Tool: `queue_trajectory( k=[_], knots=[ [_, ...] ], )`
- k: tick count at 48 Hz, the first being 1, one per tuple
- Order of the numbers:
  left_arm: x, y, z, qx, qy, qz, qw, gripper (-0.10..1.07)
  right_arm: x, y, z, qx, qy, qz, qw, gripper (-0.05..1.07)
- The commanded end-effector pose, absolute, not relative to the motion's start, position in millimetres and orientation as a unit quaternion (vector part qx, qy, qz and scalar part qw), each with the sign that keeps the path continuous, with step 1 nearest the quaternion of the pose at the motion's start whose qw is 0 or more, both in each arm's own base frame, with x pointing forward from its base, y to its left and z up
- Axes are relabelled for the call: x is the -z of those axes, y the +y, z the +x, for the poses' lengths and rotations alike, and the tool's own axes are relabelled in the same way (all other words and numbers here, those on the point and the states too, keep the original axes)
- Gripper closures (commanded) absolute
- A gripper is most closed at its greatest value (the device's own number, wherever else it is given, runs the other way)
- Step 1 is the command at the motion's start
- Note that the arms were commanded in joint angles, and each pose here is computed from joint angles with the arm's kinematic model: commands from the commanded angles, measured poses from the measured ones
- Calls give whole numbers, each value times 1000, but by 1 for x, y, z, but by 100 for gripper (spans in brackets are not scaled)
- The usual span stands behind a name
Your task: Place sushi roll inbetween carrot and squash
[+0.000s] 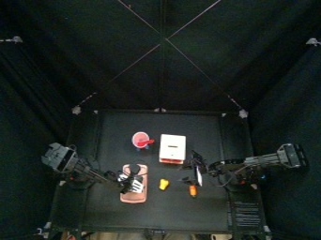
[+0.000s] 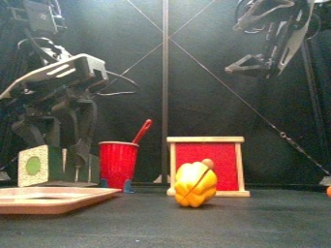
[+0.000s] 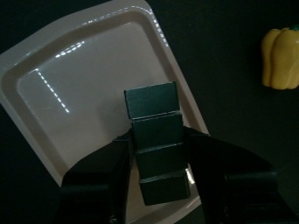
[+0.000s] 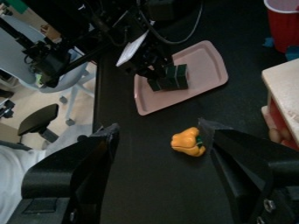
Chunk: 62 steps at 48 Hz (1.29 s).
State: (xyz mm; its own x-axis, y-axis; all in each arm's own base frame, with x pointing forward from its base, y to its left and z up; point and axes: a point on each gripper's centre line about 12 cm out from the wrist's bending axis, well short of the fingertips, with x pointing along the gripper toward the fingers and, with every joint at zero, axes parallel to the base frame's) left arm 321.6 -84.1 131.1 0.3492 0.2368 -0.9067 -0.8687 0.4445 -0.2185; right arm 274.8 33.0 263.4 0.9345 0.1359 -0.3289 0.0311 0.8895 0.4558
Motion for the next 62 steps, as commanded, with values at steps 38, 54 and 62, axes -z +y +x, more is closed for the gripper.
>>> queue_trajectory(
  k=[38, 54, 62],
  knots=[
    [-204, -88, 456, -270, 285, -373, 841, 31, -270, 30, 246, -36, 148, 235, 960, 2],
    [-184, -95, 499, -296, 280, -411, 815, 31, -269, 28, 233, -36, 139, 241, 960, 2],
    [-178, -94, 509, -331, 262, -440, 793, 32, -267, 27, 227, -37, 134, 241, 960, 2]
  ],
)
